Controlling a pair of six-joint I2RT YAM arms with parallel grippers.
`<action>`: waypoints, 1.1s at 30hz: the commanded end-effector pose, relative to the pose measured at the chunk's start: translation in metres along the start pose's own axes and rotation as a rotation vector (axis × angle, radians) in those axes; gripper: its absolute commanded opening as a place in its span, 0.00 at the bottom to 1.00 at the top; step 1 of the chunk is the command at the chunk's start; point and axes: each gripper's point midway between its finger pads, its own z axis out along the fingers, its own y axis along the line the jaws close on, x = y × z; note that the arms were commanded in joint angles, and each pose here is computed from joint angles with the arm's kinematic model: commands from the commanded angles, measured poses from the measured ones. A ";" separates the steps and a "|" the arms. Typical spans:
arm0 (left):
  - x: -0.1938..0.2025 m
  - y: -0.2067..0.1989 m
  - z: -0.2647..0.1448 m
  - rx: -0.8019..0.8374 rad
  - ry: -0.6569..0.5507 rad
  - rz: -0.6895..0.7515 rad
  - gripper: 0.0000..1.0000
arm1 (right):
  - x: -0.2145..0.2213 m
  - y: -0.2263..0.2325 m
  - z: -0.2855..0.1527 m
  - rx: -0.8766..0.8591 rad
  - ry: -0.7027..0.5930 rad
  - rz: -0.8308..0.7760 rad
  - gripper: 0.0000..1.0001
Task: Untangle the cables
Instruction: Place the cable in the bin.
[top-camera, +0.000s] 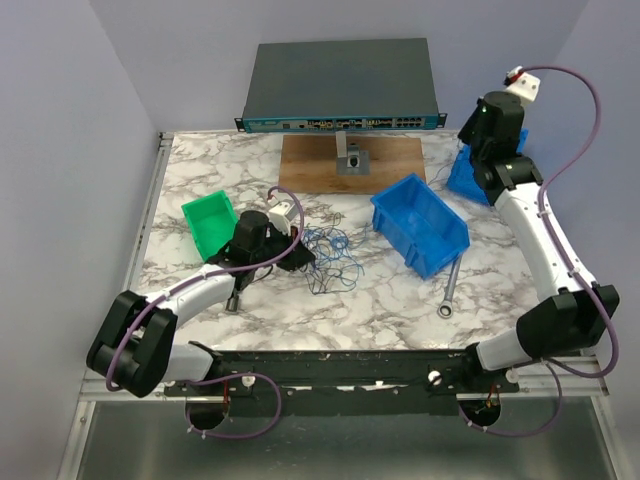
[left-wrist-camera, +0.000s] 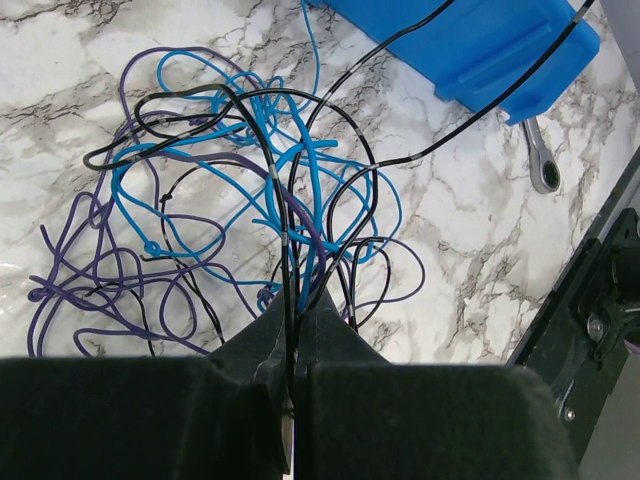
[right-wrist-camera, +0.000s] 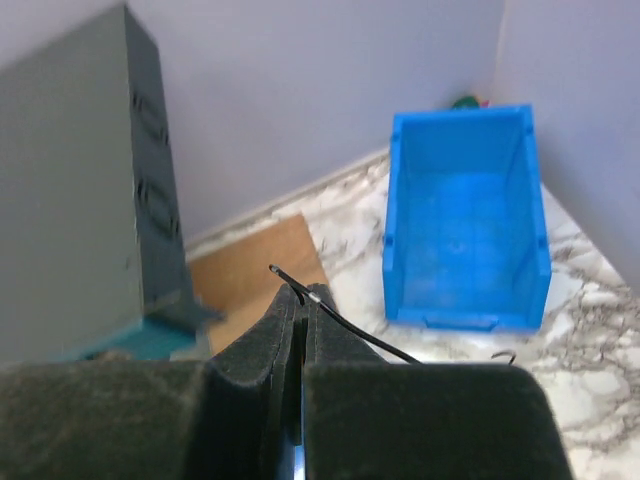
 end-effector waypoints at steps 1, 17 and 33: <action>-0.008 -0.011 -0.002 0.049 -0.034 0.038 0.00 | -0.028 -0.019 0.029 0.098 -0.069 0.063 0.01; -0.007 -0.013 -0.002 0.062 -0.035 0.042 0.00 | -0.034 -0.056 0.134 0.343 -0.157 0.017 0.01; -0.006 -0.011 0.000 0.061 -0.026 0.043 0.00 | 0.043 -0.096 0.204 0.349 -0.023 0.085 0.01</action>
